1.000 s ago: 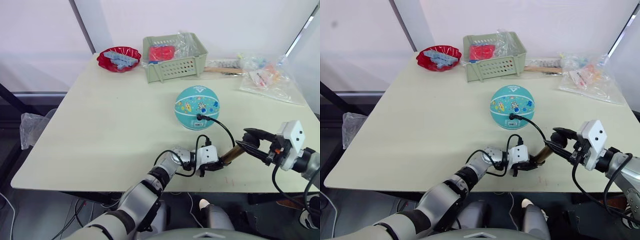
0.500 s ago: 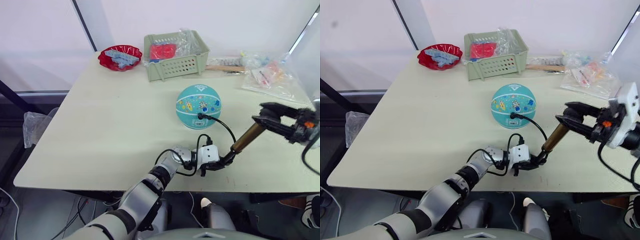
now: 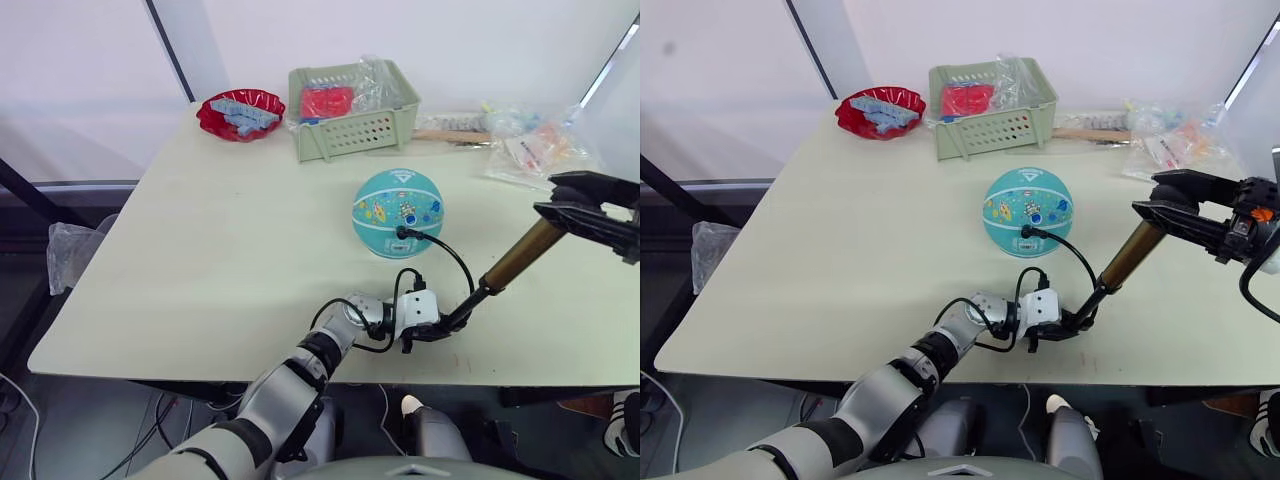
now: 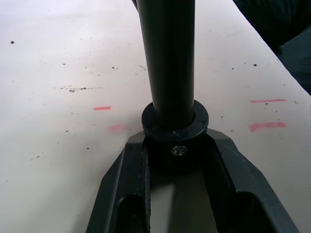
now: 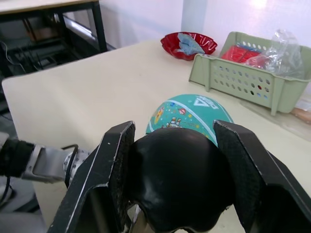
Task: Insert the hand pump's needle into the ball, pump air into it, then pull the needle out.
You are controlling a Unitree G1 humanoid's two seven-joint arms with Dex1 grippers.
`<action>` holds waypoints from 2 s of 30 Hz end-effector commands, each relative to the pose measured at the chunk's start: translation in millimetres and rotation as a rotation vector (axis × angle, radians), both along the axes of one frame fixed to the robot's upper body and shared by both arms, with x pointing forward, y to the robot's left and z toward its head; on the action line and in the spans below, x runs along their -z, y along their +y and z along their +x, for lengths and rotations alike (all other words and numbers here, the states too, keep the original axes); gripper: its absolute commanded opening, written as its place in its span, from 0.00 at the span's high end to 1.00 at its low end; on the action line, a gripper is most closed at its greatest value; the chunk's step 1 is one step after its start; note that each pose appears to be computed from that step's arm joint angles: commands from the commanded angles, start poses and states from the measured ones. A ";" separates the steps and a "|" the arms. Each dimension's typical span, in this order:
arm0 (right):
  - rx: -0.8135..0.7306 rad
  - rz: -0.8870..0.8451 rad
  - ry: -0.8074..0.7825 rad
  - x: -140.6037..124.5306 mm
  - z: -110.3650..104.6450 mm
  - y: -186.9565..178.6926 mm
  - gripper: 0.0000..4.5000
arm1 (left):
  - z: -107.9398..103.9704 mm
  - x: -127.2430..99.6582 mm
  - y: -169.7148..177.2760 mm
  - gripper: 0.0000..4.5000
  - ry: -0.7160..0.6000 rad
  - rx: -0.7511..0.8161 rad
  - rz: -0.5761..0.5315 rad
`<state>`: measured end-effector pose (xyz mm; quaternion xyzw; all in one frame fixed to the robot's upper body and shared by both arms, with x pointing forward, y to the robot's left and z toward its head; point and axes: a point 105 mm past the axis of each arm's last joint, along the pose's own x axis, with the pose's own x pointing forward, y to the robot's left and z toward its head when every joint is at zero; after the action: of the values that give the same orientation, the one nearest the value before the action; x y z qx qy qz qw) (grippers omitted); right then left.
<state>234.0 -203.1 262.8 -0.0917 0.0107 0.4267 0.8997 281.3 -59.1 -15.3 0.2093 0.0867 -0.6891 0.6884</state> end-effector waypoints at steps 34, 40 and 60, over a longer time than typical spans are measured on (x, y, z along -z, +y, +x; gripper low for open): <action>0.053 0.041 -0.047 29.2 8.1 -0.8 0.54 | -36.7 77.3 57.3 0.75 0.204 0.001 0.324; 0.044 0.074 -0.138 -20.6 0.8 -10.4 0.54 | -35.4 76.1 56.6 0.75 0.199 0.003 0.324; 0.079 -0.076 0.066 60.1 8.3 0.0 0.54 | -34.3 75.3 57.4 0.75 0.199 0.002 0.323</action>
<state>238.1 -201.0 228.0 -0.0934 0.0176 0.4083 0.9079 283.6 -54.8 -16.8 0.2148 0.0936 -0.6875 0.6874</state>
